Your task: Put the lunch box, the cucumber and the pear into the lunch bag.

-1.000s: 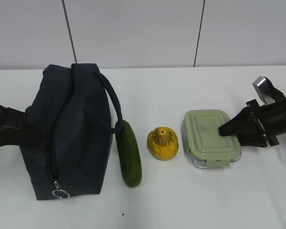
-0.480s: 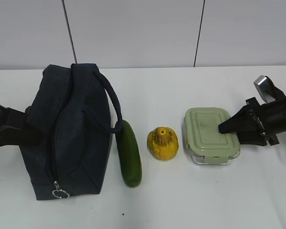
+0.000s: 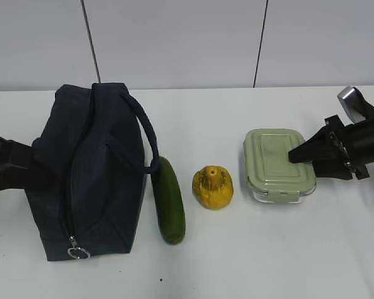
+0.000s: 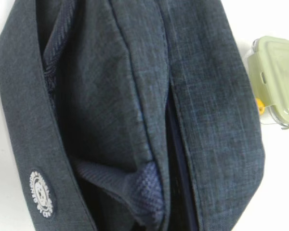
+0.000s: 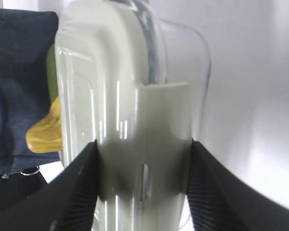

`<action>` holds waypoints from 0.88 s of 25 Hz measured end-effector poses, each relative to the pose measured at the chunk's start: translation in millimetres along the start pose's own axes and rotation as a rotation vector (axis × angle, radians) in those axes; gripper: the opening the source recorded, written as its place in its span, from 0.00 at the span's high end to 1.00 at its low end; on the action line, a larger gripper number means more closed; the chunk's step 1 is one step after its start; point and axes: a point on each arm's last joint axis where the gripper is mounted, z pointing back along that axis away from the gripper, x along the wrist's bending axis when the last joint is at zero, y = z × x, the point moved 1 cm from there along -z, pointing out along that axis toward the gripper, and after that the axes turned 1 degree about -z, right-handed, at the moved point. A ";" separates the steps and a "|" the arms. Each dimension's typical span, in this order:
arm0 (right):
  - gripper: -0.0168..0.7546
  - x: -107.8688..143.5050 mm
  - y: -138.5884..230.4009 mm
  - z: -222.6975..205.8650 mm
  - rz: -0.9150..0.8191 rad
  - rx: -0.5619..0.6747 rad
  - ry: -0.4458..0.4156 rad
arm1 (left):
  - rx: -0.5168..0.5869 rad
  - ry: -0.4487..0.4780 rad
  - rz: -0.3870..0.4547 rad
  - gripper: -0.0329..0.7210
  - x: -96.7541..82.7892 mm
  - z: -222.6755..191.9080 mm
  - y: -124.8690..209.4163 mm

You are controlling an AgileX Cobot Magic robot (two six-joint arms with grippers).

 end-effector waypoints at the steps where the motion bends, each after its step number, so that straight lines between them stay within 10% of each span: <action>1: 0.46 2.2 -0.6 1.5 -0.001 -0.005 0.000 | -0.002 -0.002 -0.001 0.98 0.2 0.0 -0.2; 22: 0.46 83.1 -5.8 15.6 0.053 -0.096 -0.064 | -0.027 -0.024 -0.002 0.98 2.5 0.1 -2.7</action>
